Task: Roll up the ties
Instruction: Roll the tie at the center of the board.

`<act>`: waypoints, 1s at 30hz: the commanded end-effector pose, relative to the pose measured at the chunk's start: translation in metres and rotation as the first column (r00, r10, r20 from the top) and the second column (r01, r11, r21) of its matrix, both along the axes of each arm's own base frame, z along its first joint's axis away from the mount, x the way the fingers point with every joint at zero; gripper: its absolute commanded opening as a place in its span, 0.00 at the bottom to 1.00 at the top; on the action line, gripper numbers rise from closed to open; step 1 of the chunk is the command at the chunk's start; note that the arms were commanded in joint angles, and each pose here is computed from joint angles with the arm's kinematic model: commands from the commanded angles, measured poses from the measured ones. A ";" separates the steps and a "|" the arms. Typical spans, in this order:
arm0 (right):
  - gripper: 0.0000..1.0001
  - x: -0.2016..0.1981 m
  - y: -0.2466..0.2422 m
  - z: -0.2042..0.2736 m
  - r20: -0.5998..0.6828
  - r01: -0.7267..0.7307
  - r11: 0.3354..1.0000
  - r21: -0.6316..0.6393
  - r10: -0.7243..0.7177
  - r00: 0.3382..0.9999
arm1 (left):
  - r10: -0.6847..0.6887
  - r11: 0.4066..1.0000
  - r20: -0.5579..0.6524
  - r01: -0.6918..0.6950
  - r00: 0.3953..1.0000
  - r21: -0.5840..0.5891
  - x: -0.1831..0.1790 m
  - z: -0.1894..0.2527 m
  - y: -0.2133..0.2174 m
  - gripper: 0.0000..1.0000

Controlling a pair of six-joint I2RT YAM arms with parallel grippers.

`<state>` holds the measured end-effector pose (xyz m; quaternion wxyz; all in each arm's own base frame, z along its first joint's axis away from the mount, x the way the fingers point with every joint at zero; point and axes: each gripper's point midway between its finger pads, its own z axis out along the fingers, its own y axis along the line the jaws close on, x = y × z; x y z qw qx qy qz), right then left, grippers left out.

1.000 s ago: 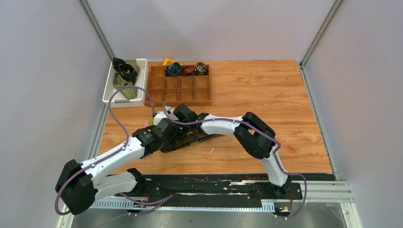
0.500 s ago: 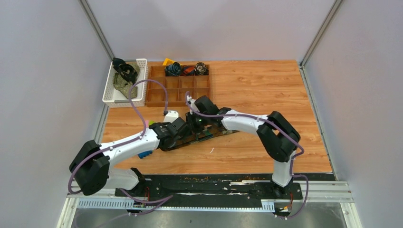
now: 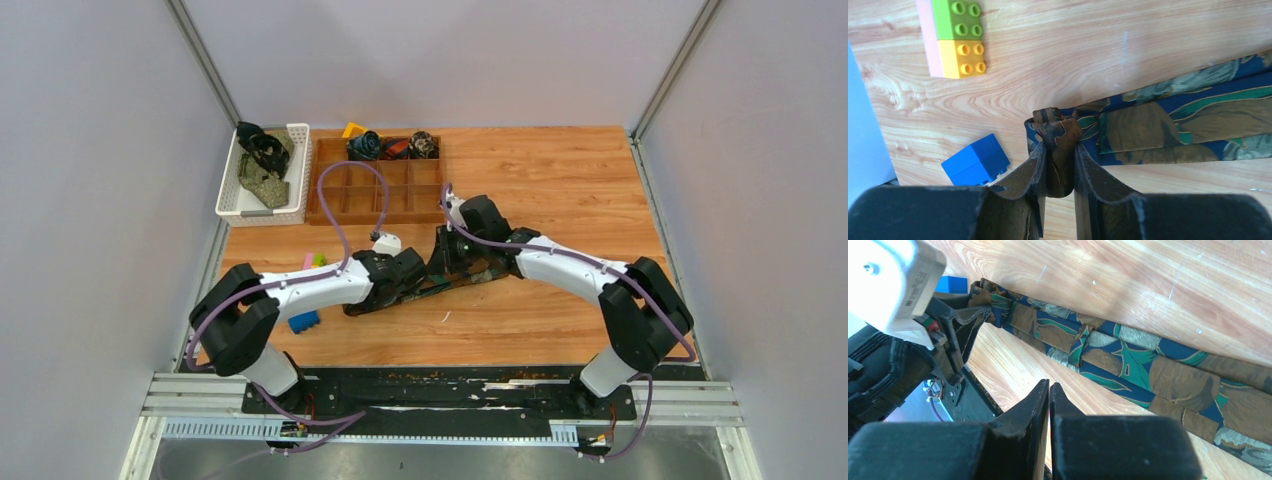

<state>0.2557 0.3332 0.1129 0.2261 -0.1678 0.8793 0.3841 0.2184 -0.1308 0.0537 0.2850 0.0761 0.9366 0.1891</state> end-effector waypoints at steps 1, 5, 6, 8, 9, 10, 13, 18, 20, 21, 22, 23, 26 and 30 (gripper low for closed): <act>0.06 0.001 -0.007 0.013 0.059 0.000 1.000 0.010 -0.001 0.998 | 0.008 0.999 0.004 -0.008 1.000 -0.041 0.007 -0.007 -0.029 0.15; 0.06 -0.001 -0.011 0.013 0.059 0.001 1.000 0.008 -0.001 0.998 | -0.017 0.999 -0.017 0.016 1.000 -0.035 0.009 -0.015 -0.045 0.25; 0.06 -0.001 -0.012 0.014 0.062 0.001 1.000 0.009 -0.002 0.998 | -0.019 0.999 -0.021 0.019 1.000 -0.033 0.010 -0.016 -0.048 0.28; 0.06 -0.001 -0.015 0.015 0.066 0.005 1.000 0.006 -0.005 0.998 | -0.030 0.999 -0.027 0.029 0.999 -0.032 0.011 -0.018 -0.056 0.34; 0.06 -0.001 -0.017 0.015 0.070 0.008 1.000 0.004 -0.009 0.997 | -0.036 0.999 -0.031 0.035 0.999 -0.036 0.011 -0.019 -0.059 0.37; 0.06 -0.001 -0.018 0.015 0.070 0.010 1.000 0.001 -0.010 0.997 | -0.040 0.998 -0.033 0.038 0.999 -0.042 0.011 -0.019 -0.062 0.39; 0.06 -0.001 -0.021 0.015 0.074 0.018 1.000 0.000 -0.017 0.997 | -0.059 0.995 -0.040 0.055 0.997 -0.081 0.011 -0.019 -0.073 0.46; 0.06 -0.002 -0.023 0.015 0.072 0.023 1.000 -0.006 -0.023 0.997 | -0.070 0.987 -0.029 0.065 0.997 -0.146 0.011 -0.015 -0.082 0.53; 0.06 -0.002 -0.024 0.016 0.072 0.028 1.000 -0.010 -0.027 0.997 | -0.072 0.984 -0.020 0.068 0.997 -0.167 0.010 -0.013 -0.082 0.55; 0.06 -0.002 -0.025 0.018 0.077 0.030 1.000 -0.009 -0.029 0.997 | -0.072 0.981 -0.011 0.068 0.997 -0.181 0.009 -0.011 -0.082 0.56; 0.06 -0.002 -0.025 0.019 0.077 0.033 0.999 -0.008 -0.032 0.997 | -0.071 0.977 0.004 0.071 0.997 -0.200 0.009 -0.006 -0.082 0.57; 0.06 -0.001 -0.025 0.020 0.078 0.035 0.999 -0.007 -0.035 0.996 | -0.073 0.974 0.017 0.075 0.997 -0.214 0.010 -0.003 -0.082 0.57; 0.06 -0.001 -0.024 0.026 0.082 0.040 0.999 0.004 -0.040 0.996 | -0.066 0.971 0.065 0.079 0.996 -0.225 0.012 0.008 -0.076 0.57; 0.06 0.000 -0.019 0.032 0.087 0.040 0.999 0.015 -0.041 0.995 | -0.065 0.962 0.136 0.098 0.989 -0.253 0.014 0.026 -0.068 0.57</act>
